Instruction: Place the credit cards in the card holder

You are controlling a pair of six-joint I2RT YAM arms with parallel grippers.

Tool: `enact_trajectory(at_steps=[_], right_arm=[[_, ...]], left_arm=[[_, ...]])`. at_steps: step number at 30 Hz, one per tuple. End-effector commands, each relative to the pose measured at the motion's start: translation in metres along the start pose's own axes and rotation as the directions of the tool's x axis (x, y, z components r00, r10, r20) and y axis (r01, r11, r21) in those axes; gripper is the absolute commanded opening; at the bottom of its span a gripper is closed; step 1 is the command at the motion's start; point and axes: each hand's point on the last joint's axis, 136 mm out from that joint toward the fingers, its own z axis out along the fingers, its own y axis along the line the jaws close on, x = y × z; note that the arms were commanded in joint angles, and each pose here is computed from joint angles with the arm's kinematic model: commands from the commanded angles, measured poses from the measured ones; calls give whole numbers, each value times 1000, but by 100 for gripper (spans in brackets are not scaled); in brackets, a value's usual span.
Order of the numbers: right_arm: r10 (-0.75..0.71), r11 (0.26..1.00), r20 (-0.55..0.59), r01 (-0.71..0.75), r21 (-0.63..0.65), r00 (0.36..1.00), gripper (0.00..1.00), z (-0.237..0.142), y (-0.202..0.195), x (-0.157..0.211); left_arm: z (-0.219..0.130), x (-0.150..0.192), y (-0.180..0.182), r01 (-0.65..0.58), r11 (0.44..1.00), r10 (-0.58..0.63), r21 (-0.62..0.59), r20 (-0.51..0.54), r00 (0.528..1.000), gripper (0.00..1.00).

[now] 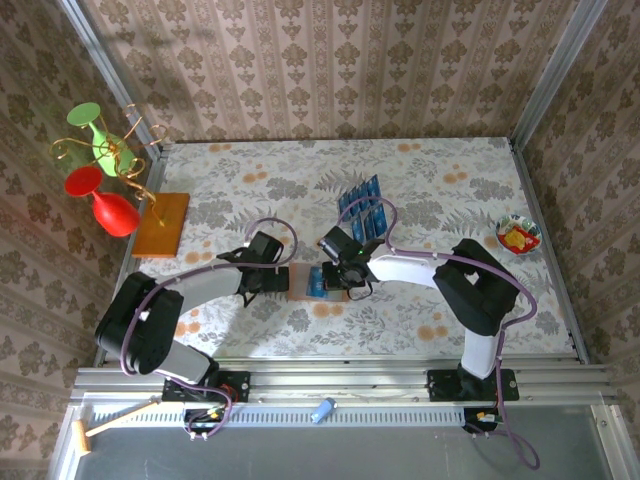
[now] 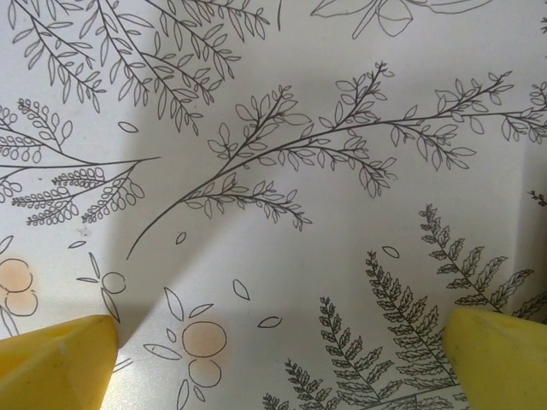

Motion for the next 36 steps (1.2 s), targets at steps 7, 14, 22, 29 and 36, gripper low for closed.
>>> enact_trajectory(at_steps=[7, 14, 22, 29, 36], right_arm=[[5, 1000, -6, -5, -23, 1000, 0, 5, 14, -5], [-2, 999, -7, 2, -35, 1000, 0, 6, 22, -6], [-5, 998, -9, 4, -55, 1000, 0, 8, 32, -8], [-14, 998, -11, 13, -69, 1000, 0, 10, 40, -9], [-18, 996, -18, 16, -85, 1000, 0, 14, 49, -9]], left_arm=[[11, 8, -16, -20, 999, 21, 43, -31, 999, 100], [11, 9, -18, -22, 999, 24, 46, -31, 999, 100], [12, 11, -21, -25, 998, 26, 50, -33, 999, 100], [13, 11, -22, -24, 998, 25, 52, -32, 999, 100], [13, 12, -23, -23, 998, 25, 55, -33, 999, 100]])
